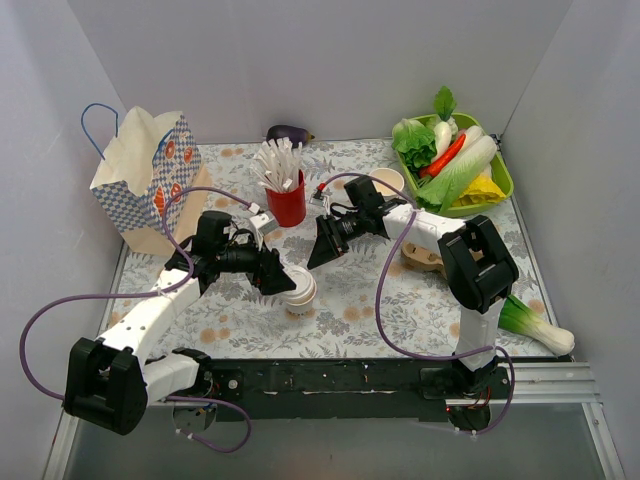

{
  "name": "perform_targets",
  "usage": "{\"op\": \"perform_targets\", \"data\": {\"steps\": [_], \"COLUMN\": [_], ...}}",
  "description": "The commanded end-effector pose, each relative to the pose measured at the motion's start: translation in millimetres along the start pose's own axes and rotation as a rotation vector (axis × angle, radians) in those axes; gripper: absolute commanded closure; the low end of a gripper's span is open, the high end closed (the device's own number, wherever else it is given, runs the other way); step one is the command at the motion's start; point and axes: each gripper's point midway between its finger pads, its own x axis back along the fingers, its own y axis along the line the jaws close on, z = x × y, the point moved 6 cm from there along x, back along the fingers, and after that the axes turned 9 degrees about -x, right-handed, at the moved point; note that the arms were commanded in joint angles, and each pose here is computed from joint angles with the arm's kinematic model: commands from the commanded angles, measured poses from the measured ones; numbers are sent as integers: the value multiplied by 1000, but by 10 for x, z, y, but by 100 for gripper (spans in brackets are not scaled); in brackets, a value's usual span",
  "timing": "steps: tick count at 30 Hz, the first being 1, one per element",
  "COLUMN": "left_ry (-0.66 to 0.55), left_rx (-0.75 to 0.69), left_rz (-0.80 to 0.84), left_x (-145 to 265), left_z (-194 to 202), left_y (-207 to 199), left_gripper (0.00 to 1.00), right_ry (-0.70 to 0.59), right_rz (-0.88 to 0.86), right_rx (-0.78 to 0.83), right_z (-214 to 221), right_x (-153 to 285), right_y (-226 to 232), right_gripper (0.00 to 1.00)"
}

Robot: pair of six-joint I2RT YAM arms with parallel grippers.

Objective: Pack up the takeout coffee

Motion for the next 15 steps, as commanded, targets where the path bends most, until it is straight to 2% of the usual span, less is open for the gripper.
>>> {"op": "perform_targets", "data": {"steps": [1,15], "left_ry": [-34,-28], "left_rx": [-44,-43], "left_rz": [28,47], "left_x": [35,25], "left_z": [-185,-186], "left_y": [-73,-95], "left_gripper": [22,23], "right_ry": [-30,-43], "right_rz": [-8,8], "right_rx": [79,95], "right_z": [-82,-93], "right_x": [100,128], "right_y": [213,228], "right_gripper": [63,62]}}
